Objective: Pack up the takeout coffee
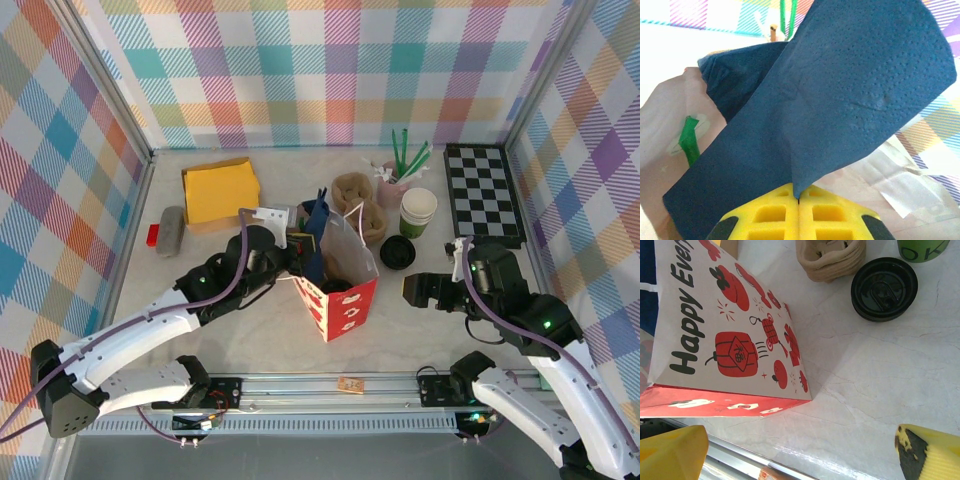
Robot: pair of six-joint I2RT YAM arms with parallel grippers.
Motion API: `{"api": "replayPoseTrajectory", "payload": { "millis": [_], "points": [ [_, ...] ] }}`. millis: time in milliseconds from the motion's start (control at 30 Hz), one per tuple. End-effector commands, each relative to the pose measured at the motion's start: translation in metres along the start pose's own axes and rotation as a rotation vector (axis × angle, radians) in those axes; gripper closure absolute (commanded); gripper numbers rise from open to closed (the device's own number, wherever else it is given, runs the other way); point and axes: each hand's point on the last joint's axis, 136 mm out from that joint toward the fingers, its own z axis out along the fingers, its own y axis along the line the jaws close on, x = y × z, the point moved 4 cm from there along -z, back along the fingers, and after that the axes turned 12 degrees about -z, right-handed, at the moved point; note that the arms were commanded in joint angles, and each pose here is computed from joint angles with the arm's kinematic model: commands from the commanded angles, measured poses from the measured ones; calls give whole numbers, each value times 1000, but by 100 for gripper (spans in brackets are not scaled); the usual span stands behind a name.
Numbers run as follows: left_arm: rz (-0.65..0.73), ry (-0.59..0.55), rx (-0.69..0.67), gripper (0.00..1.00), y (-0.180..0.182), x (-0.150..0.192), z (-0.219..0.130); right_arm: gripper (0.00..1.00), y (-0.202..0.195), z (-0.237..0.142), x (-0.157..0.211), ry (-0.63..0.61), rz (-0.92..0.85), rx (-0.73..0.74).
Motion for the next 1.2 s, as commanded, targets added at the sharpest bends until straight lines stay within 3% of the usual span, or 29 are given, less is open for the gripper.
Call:
{"api": "replayPoseTrajectory", "payload": {
  "millis": [0, 300, 867, 1167],
  "points": [
    [1, 37, -100, 100, 15, 12, 2, 4, 0, 0, -1, -17, 4, -6],
    [-6, 71, -177, 100, 24, 16, 3, 4, 0, 1, -3, -20, 2, -7],
    [-45, 88, -211, 88, 13, 5, 6, 4, -2, -1, -3, -26, -2, 10],
    [-59, 81, -179, 65, 4, 0, 6, 3, -2, 0, -4, -30, -3, 12]
  ]
}}
